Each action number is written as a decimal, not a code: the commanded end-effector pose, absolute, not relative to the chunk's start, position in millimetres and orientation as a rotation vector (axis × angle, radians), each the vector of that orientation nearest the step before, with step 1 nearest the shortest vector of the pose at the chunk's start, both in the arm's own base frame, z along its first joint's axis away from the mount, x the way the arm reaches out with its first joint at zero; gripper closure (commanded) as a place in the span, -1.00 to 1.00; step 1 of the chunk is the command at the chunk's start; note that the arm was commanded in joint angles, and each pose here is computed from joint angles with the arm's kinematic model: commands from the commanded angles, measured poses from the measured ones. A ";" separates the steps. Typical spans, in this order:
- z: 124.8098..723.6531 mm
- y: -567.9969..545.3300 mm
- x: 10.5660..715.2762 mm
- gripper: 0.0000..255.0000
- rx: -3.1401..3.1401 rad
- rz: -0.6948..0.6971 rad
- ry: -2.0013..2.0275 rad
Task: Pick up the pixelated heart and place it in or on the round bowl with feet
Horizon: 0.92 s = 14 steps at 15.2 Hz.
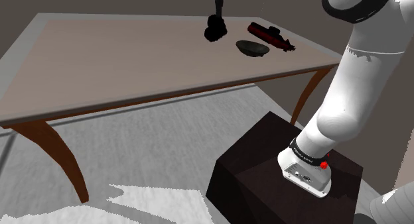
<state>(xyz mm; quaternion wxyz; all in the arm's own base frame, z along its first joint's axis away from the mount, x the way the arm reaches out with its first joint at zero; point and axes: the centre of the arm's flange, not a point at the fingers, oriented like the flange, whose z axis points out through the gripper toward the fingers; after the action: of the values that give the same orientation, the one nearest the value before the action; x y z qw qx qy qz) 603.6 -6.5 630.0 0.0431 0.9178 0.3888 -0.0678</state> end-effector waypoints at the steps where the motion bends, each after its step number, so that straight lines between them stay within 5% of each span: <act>1: 631.0 -33.1 592.9 1.00 2.807 -0.206 1.190; 14: 641.4 -189.5 523.0 1.00 2.807 -0.206 1.190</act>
<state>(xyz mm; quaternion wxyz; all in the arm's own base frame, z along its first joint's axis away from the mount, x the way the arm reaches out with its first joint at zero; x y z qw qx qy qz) 529.2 -179.5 639.5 0.0430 0.9180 0.3884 -0.0675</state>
